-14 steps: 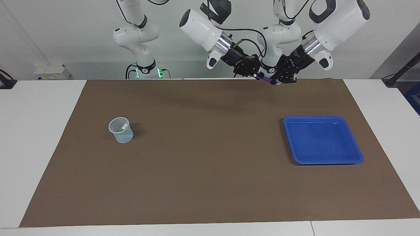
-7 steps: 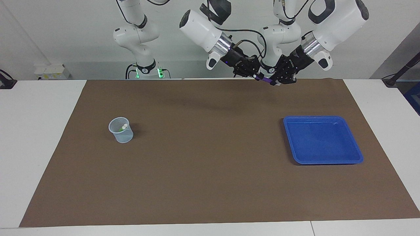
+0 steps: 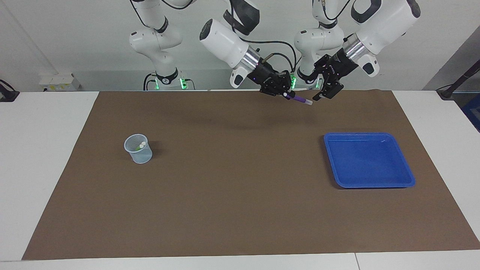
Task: Transfer and insert pens with both arms
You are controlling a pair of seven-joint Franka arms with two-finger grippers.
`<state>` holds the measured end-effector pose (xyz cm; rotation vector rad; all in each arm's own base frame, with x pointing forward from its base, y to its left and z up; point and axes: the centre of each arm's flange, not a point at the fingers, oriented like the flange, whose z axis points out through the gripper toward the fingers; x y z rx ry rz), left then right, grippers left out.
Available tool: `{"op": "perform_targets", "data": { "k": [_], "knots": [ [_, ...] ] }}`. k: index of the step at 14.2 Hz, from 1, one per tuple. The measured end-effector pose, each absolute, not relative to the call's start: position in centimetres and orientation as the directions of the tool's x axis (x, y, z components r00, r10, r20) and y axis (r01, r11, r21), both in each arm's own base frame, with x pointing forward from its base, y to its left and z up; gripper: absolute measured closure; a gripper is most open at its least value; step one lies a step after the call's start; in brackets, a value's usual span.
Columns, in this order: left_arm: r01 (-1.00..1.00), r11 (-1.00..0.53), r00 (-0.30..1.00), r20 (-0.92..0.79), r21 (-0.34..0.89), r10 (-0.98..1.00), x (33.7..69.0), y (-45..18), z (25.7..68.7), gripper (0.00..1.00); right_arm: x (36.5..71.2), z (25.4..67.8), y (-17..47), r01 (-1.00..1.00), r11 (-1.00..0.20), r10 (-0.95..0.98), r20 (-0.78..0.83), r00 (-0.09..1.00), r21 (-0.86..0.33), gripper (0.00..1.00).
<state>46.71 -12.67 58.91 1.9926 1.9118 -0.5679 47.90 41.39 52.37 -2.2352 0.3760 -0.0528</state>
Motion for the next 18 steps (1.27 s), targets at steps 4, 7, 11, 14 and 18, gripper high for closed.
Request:
{"op": "perform_targets", "data": {
  "k": [4, 7, 11, 14, 18],
  "knots": [
    [0.962, -0.267, 0.263, -0.489, 0.064, 0.832, 46.5, -12.0, 58.5, 0.0, 50.6, 51.5, 36.0, -0.102, -0.773, -0.122, -0.011, 0.992, -0.626, 0.81],
    [0.815, -0.556, 0.57, -0.394, 0.163, 0.72, 46.0, -9.7, 57.5, 0.0, 51.5, 51.4, 32.0, 0.052, -0.86, 0.039, 0.036, 0.999, -0.508, 0.81],
    [0.529, -0.824, 0.843, -0.235, 0.203, 0.483, 46.0, -5.8, 56.9, 0.0, 52.9, 52.4, 23.3, 0.27, -0.9, 0.277, 0.029, 0.96, -0.343, 0.81],
    [0.342, -0.923, 0.936, -0.151, 0.176, 0.318, 46.2, -2.3, 56.7, 0.0, 53.3, 53.1, 16.5, 0.473, -0.862, 0.486, -0.029, 0.874, -0.181, 0.81],
    [0.178, -0.98, 0.984, -0.046, 0.094, 0.174, 46.8, 0.3, 57.1, 0.0, 54.3, 53.2, 9.7, 0.701, -0.713, 0.695, -0.126, 0.708, 0.004, 0.81]
  ]
}}
